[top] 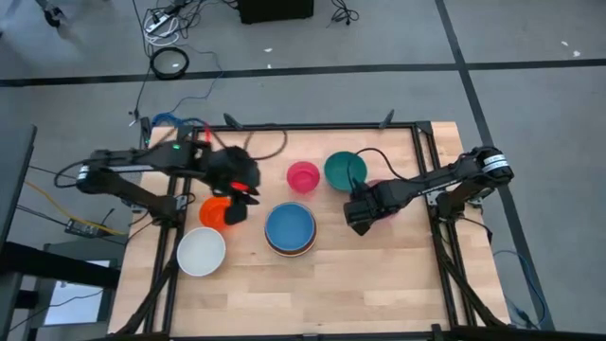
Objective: Nest bowls inside each other
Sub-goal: Stack the pink bowl on top of the blue bowl, then stack the gray bowl on top of the pink bowl
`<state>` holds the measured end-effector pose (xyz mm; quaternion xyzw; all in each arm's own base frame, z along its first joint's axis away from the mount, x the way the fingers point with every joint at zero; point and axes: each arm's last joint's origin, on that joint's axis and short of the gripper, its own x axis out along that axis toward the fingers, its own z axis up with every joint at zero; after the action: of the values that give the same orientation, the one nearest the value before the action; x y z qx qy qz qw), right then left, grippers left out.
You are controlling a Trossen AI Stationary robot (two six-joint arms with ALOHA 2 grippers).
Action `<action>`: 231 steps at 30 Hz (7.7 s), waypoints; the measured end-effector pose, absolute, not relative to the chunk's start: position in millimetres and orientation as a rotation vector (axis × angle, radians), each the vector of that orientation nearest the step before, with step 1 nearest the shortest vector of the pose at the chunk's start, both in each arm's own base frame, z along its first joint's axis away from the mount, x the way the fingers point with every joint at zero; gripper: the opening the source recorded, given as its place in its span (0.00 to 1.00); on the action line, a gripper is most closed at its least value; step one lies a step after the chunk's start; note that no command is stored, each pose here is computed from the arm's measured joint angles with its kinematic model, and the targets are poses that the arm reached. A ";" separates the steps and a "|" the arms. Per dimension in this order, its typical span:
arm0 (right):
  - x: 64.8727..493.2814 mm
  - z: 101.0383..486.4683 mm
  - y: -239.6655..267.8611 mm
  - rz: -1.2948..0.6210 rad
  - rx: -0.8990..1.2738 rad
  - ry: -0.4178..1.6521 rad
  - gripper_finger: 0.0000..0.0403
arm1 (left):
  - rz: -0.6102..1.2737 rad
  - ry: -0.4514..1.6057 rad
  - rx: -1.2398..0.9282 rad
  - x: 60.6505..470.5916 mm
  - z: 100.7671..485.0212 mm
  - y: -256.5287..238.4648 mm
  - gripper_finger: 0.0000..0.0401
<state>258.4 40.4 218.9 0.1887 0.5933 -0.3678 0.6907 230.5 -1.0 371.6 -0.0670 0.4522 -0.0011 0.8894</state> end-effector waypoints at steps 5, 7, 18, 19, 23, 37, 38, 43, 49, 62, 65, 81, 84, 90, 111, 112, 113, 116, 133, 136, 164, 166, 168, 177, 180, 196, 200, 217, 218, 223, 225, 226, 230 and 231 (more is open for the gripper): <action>255.7 207.9 40.4 -0.816 0.447 1.338 0.50 | 0.020 0.830 -0.193 200.8 392.7 -1.0 0.30; 256.0 202.9 41.0 -0.797 0.470 1.336 0.50 | 0.027 0.782 -0.206 188.8 400.5 -1.0 0.30; 254.8 191.4 41.6 -0.774 0.501 1.332 0.49 | 0.045 0.664 -0.278 151.0 418.5 -1.0 0.30; 255.0 191.5 41.5 -0.776 0.499 1.327 0.49 | 0.047 0.659 -0.277 149.6 419.1 -0.9 0.30; 255.3 191.7 41.1 -0.786 0.489 1.315 0.49 | 0.085 0.667 -0.263 147.4 418.3 0.2 0.30; 257.6 213.5 35.1 -0.927 0.356 1.161 0.49 | 0.167 0.783 -0.242 138.7 409.3 2.1 0.30; 259.0 217.5 35.3 -0.919 0.356 1.150 0.49 | 0.179 0.795 -0.243 137.8 408.4 2.4 0.30; 263.9 225.9 40.1 -0.826 0.427 1.172 0.48 | 0.193 0.816 -0.254 135.5 406.9 2.5 0.30; 262.5 214.6 50.7 -0.772 0.483 1.179 0.48 | 0.193 0.812 -0.255 134.5 407.3 2.5 0.30; 248.6 174.1 47.5 -0.793 0.487 1.176 0.25 | 0.212 0.881 -0.267 129.3 402.8 2.5 0.30; 249.2 175.4 48.7 -0.749 0.444 1.198 0.06 | 0.240 0.961 -0.288 122.6 398.1 2.5 0.30; 344.9 315.0 112.8 -0.108 0.214 0.606 0.00 | 0.148 1.064 -0.296 113.3 393.8 -8.5 0.30; 365.2 299.6 113.5 -0.027 0.187 0.628 0.00 | 0.127 1.122 -0.295 113.2 390.8 -14.0 0.30; 383.7 274.8 106.9 -0.013 0.192 0.694 0.00 | 0.125 1.163 -0.320 112.1 388.7 -22.8 0.30; 385.8 273.7 101.8 0.064 0.287 0.728 0.38 | 0.136 1.194 -0.400 109.9 386.7 -49.0 0.30; 385.8 274.7 101.9 0.057 0.277 0.717 0.38 | 0.135 1.200 -0.395 111.0 386.0 -51.3 0.30; 385.7 274.9 101.8 0.050 0.271 0.714 0.37 | 0.138 1.202 -0.384 112.3 385.3 -53.2 0.30; 385.7 272.8 101.8 0.045 0.274 0.728 0.36 | 0.139 1.213 -0.349 117.6 382.7 -59.6 0.30; 372.4 233.5 100.2 -0.021 0.353 0.854 0.30 | 0.151 1.237 -0.274 127.2 375.6 -78.0 0.30; 372.2 231.7 99.1 -0.038 0.345 0.851 0.29 | 0.152 1.233 -0.267 126.8 375.6 -78.6 0.30; 279.3 375.0 107.3 -0.172 0.151 0.406 0.27 | 0.097 1.345 -0.311 140.8 298.7 -125.3 0.30; 270.2 381.2 107.7 -0.190 0.152 0.387 0.27 | 0.094 1.348 -0.323 141.8 278.8 -133.5 0.30; 264.6 385.1 109.0 -0.201 0.155 0.370 0.27 | 0.090 1.360 -0.322 141.7 260.8 -140.8 0.30; 268.9 379.5 108.1 -0.226 0.140 0.393 0.27 | 0.049 1.403 -0.335 136.1 229.7 -160.2 0.30; 272.9 376.8 106.8 -0.234 0.139 0.400 0.27 | 0.091 1.418 -0.342 133.7 220.8 -159.2 0.30; 277.8 367.0 105.5 -0.250 0.138 0.455 0.27 | 0.126 1.371 -0.348 136.0 201.1 -161.3 0.30; 277.7 366.7 105.5 -0.251 0.137 0.458 0.27 | 0.170 1.363 -0.306 135.7 197.1 -159.3 0.27; 278.2 366.1 102.3 -0.262 0.124 0.467 0.27 | -0.095 1.228 -0.232 151.9 232.3 -178.9 0.02; 278.2 365.9 101.8 -0.264 0.123 0.469 0.27 | -0.121 1.201 -0.213 154.3 241.1 -180.6 0.02; 275.6 361.2 95.2 -0.359 0.096 0.500 0.27 | -0.046 1.074 -0.056 163.9 280.4 -172.2 0.02; 273.1 358.4 91.7 -0.428 0.078 0.515 0.27 | 0.002 0.997 0.034 169.2 293.8 -166.3 0.02; 272.0 357.0 89.3 -0.462 0.068 0.522 0.27 | 0.023 0.956 0.084 172.6 300.5 -163.0 0.02; 267.1 351.5 82.4 -0.552 0.057 0.564 0.27 | 0.052 0.812 0.222 194.7 322.3 -149.3 0.02; 266.2 350.5 80.6 -0.568 0.058 0.573 0.27 | 0.052 0.793 0.246 201.6 324.5 -144.4 0.02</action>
<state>266.2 80.6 350.5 0.0283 0.2787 -0.2762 0.9194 201.6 -144.4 324.5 0.1196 0.3854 0.0251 0.9146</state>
